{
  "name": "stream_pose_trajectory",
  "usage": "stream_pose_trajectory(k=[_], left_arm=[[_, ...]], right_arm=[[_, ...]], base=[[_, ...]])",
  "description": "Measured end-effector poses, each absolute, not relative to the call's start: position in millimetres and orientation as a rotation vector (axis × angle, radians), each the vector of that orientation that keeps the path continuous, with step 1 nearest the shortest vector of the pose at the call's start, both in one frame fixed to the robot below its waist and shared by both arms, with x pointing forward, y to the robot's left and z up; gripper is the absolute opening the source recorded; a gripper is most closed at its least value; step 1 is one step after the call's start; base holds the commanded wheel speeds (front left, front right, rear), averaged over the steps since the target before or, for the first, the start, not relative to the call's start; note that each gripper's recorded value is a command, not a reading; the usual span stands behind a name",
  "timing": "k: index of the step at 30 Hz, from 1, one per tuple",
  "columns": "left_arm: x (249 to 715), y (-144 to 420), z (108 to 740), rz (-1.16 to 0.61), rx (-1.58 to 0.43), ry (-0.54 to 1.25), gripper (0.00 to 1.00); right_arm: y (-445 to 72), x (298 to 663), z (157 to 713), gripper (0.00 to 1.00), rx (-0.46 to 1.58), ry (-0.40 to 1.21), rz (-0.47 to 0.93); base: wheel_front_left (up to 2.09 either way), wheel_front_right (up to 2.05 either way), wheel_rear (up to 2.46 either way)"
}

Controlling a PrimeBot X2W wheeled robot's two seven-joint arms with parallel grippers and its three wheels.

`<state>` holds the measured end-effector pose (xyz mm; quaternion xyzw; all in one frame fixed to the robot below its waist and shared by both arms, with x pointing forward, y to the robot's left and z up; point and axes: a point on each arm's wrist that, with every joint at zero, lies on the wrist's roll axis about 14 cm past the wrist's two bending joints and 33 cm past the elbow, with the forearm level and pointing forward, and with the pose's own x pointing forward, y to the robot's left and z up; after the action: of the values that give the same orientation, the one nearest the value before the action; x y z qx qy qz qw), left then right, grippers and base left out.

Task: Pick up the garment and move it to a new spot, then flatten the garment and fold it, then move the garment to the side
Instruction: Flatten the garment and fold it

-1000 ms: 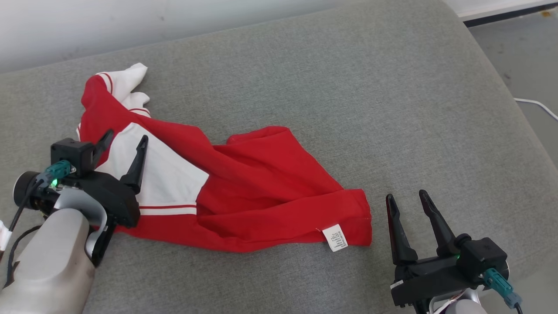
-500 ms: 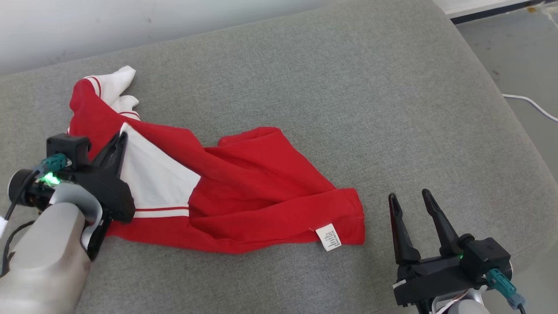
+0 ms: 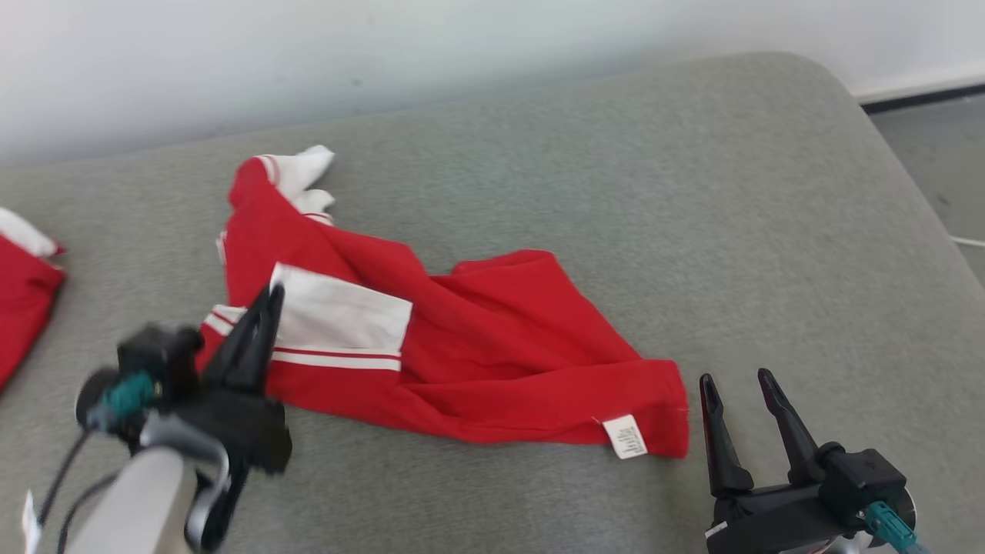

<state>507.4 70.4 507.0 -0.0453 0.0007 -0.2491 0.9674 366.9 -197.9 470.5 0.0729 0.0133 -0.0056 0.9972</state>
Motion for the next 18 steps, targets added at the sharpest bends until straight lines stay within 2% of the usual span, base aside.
stream_pose_trajectory(k=[11, 18], left_arm=[[397, 144, 467, -0.275, -0.154, 0.088, 0.00], [346, 171, 445, -0.135, -0.201, 0.158, 0.00]], right_arm=[[-161, 378, 481, 1.00, 0.164, -0.003, 0.104], [-149, 376, 489, 1.00, 0.163, -0.024, 0.142]], base=[[0.00, 0.00, 0.00], [0.00, 0.00, 0.00]])
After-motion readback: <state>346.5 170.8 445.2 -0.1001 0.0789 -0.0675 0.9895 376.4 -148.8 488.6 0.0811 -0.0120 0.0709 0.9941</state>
